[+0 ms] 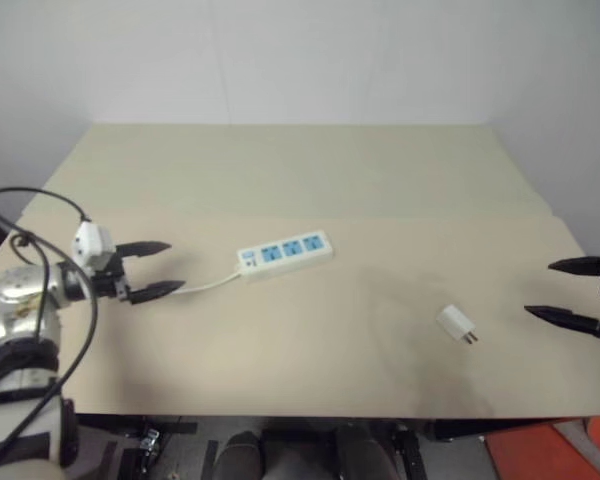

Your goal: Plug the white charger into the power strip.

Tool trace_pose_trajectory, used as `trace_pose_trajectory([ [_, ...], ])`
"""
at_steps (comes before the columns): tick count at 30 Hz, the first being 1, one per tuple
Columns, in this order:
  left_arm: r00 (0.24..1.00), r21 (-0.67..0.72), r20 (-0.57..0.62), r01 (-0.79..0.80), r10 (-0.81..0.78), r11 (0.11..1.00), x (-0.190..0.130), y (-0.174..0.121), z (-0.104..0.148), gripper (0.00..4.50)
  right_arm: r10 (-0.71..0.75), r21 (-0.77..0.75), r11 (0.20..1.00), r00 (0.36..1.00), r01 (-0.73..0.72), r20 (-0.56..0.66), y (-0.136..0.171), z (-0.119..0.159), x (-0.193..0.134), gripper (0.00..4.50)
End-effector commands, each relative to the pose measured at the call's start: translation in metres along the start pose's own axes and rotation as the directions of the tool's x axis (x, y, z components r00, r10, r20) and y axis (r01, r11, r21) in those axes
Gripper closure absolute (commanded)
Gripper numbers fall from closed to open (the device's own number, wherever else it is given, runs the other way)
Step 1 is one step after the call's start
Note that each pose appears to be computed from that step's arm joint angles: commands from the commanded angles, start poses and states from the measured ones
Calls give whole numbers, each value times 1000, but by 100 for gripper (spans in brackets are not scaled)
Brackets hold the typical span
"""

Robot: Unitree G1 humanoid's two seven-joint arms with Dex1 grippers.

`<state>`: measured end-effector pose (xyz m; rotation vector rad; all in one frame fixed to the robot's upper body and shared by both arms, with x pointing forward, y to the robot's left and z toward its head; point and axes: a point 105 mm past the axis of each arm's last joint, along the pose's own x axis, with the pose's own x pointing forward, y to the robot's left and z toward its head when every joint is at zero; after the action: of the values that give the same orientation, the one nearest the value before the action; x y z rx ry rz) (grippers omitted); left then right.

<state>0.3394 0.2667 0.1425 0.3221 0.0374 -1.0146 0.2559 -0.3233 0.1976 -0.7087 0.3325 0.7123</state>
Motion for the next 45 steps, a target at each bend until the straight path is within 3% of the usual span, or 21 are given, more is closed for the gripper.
trace_pose_trajectory([
  [1, 1000, 35, 0, 0, 0, 999, 17, 7, 3, 2, -18, -67, 998, 996, 24, 86, 1, 32, 4, 0],
  [7, 996, -28, 94, 12, -9, 1000, 61, 8, 8, 2, 59, -104, 994, 970, -35, 236, 30, 81, 31, 0],
  [14, 995, -23, 36, 92, -92, 995, 87, 2, 12, 2, 30, -89, 996, 942, 0, 334, 42, 109, 53, 0],
  [28, 978, -8, -170, 118, -118, 993, 120, -13, -17, 2, 68, -73, 996, 921, -44, 384, 71, 129, 80, 0],
  [40, 983, -30, -122, 134, -137, 990, 134, -21, -13, 2, 56, -48, 998, 931, -41, 360, 77, 123, 82, 0],
  [45, 983, -50, -97, 148, -152, 988, 141, -28, -15, 117, 47, -39, 999, 934, -35, 353, 77, 121, 84, 0],
])
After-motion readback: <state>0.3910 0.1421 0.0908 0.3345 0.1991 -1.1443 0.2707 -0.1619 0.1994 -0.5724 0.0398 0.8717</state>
